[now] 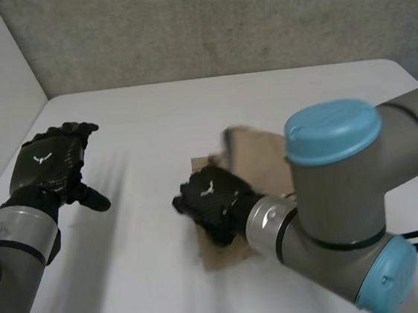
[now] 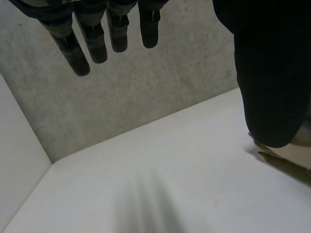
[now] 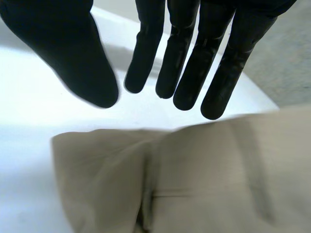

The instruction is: Fold the shorts.

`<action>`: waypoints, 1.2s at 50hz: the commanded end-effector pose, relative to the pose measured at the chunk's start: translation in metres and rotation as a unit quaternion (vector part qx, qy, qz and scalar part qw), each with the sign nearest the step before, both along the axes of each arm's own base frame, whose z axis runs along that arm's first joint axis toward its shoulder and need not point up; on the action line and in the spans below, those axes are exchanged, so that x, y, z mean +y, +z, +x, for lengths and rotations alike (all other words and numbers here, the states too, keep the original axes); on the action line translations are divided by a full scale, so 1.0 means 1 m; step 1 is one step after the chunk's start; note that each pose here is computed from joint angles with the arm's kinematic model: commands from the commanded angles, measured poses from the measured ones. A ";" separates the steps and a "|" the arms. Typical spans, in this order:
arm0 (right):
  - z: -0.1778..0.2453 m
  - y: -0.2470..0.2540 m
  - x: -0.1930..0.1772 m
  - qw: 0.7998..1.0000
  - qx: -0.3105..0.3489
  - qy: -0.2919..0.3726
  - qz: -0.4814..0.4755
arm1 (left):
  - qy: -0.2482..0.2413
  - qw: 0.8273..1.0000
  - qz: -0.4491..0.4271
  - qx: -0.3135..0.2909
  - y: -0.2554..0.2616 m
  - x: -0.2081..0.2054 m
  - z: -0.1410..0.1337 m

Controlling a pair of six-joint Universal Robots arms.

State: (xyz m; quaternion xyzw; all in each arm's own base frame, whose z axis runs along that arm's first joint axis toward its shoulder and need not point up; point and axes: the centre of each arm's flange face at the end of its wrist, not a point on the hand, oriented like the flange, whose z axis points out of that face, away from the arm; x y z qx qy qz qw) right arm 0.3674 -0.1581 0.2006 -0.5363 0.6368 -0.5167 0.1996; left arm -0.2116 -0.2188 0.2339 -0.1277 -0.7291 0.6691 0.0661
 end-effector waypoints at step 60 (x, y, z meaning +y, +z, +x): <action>-0.083 -0.054 -0.135 0.965 -0.049 -0.200 0.164 | -0.132 0.957 0.148 -0.214 -0.116 -0.001 -0.135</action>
